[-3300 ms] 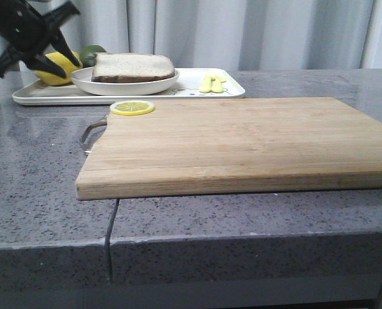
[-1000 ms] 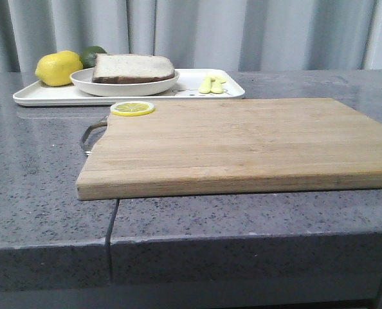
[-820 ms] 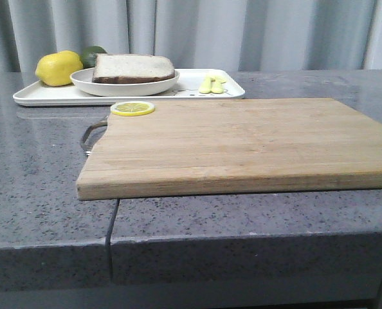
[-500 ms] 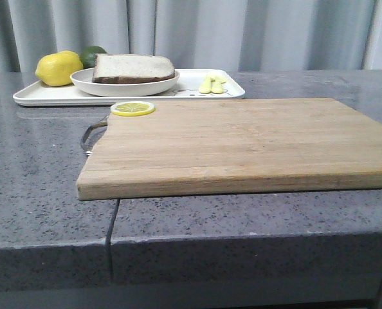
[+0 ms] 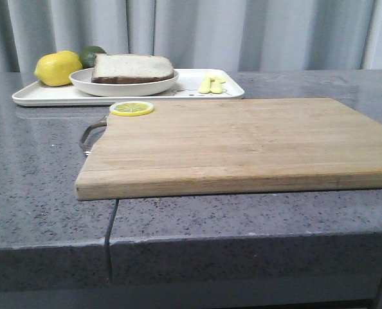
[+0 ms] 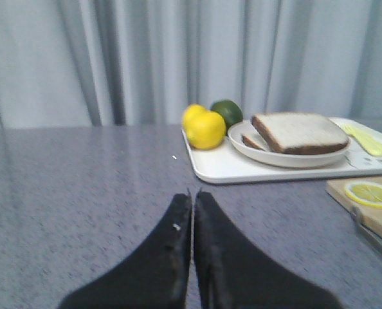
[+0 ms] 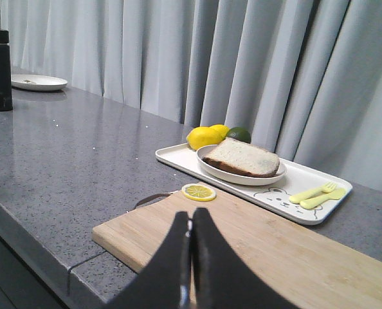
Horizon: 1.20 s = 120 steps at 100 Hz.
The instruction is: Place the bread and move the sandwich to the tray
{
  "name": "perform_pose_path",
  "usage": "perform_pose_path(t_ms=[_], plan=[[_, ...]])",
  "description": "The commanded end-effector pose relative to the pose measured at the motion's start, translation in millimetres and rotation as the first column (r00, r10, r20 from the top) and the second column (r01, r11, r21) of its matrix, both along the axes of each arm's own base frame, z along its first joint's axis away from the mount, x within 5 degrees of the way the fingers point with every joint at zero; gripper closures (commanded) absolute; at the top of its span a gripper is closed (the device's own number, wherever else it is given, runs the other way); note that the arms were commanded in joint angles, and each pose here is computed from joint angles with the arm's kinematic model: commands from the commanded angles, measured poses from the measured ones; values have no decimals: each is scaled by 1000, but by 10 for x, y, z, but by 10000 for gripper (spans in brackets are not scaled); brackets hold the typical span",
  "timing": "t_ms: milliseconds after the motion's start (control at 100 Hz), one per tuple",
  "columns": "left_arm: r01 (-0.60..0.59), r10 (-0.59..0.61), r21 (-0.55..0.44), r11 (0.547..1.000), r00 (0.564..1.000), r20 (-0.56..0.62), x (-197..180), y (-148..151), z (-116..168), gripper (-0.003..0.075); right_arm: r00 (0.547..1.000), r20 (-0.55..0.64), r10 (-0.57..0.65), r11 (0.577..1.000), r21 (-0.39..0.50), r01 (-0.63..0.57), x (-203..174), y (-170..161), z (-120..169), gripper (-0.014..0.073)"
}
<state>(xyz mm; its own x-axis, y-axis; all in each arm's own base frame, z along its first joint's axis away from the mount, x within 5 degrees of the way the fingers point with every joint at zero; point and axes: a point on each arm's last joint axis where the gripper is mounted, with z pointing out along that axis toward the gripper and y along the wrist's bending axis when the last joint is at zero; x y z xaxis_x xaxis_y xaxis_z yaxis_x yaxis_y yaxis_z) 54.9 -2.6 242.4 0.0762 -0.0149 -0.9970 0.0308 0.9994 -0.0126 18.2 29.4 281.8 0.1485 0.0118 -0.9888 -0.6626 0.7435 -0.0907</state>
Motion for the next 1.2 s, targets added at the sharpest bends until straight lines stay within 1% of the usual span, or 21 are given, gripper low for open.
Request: perform_pose_path(t_ms=[0,10,50,210,240,300,370,460,560,740,830,1190], plan=[[-49,50,-11,999,981,189,-25,49,97,740,998,53,-39,997,72,35,-10,-47,128,655],[-51,51,-3,999,979,197,-26,49,80,740,998,53,-39,997,72,35,-10,-47,128,655],[-44,47,-21,999,977,209,-27,47,34,740,998,53,-39,997,72,35,-10,-47,128,655],[-29,35,-39,999,987,159,-24,35,-208,740,998,53,-39,997,72,35,-10,-47,128,655],[-28,31,-29,999,993,110,-24,30,-251,740,998,53,-39,997,72,35,-10,-47,128,655],[-29,30,-13,999,998,58,-15,27,-298,740,998,52,-38,997,71,34,-10,-46,127,655],[-24,23,-35,999,999,-30,-7,23,-377,739,998,52,-38,997,71,34,-10,-46,127,655],[-28,21,-53,998,991,-134,-7,22,-476,739,998,53,-39,997,72,35,-10,-47,128,655],[-36,20,-64,997,971,-239,-18,22,-572,739,998,53,-39,997,72,35,-10,-47,128,655],[-36,20,-64,997,972,-236,-17,23,-569,739,998,53,-39,997,72,35,-10,-47,129,655],[-29,5,-95,995,971,-239,-18,12,-571,740,998,53,-39,997,72,35,-10,-47,129,655],[-29,5,-95,995,971,-237,-18,13,-565,740,998,53,-39,997,72,35,-10,-47,129,655]])
